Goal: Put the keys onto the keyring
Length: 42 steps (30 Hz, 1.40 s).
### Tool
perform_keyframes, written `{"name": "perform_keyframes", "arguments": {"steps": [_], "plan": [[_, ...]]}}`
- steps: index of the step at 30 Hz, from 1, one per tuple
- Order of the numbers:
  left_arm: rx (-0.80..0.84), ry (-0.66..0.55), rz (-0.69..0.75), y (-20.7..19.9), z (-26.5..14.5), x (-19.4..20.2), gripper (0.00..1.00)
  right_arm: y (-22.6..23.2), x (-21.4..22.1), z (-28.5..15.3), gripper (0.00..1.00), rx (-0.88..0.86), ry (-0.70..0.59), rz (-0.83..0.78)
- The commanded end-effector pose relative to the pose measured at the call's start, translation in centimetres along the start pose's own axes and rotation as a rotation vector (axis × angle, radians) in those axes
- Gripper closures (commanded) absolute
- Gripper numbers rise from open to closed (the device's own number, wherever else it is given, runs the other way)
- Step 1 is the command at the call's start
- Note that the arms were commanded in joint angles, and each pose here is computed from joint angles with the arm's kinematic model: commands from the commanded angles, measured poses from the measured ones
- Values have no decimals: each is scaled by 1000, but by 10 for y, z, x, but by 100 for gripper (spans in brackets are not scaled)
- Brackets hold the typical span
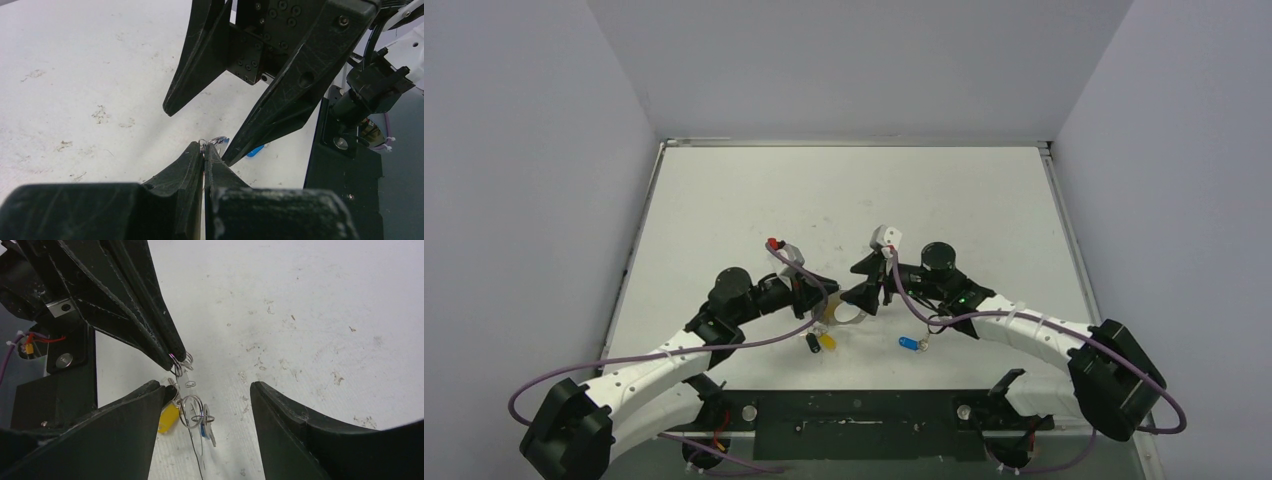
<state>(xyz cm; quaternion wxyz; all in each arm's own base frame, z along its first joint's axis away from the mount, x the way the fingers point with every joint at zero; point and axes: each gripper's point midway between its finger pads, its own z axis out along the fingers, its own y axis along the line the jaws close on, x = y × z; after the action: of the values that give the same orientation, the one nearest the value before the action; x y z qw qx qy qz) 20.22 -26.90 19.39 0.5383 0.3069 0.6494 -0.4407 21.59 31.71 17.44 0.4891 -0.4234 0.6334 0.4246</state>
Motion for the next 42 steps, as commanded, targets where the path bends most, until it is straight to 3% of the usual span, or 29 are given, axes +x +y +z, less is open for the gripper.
{"name": "perform_keyframes", "arguments": {"steps": [1, 7, 14, 17, 20, 22, 36, 40, 42], "plan": [[37, -74, 56, -9, 1, -21, 100, -9, -21, 6, 35, 14, -64, -66], [37, -78, 59, -9, 1, -22, 100, -9, -14, 14, 36, -5, -48, -53], [37, -78, 60, -10, 1, -21, 100, 3, -25, 25, 51, -59, -112, -30], [31, -74, 61, -8, 1, -18, 100, 8, -29, 30, 67, -82, -121, -35], [16, -80, 61, -6, -1, -18, 100, 10, -27, 33, 93, -89, -100, -41], [-2, -90, 63, -4, -2, -19, 100, 9, -23, 34, 100, -78, -72, -35], [-154, -69, 156, 17, -21, -20, 100, 9, -26, 19, 98, 3, -31, -42], [-109, -117, 218, 11, -22, -22, 100, 10, -30, 14, 62, 0, -36, -50], [-75, -130, 250, 6, -22, -22, 100, 10, -35, 11, 51, -3, -46, -56]]}}
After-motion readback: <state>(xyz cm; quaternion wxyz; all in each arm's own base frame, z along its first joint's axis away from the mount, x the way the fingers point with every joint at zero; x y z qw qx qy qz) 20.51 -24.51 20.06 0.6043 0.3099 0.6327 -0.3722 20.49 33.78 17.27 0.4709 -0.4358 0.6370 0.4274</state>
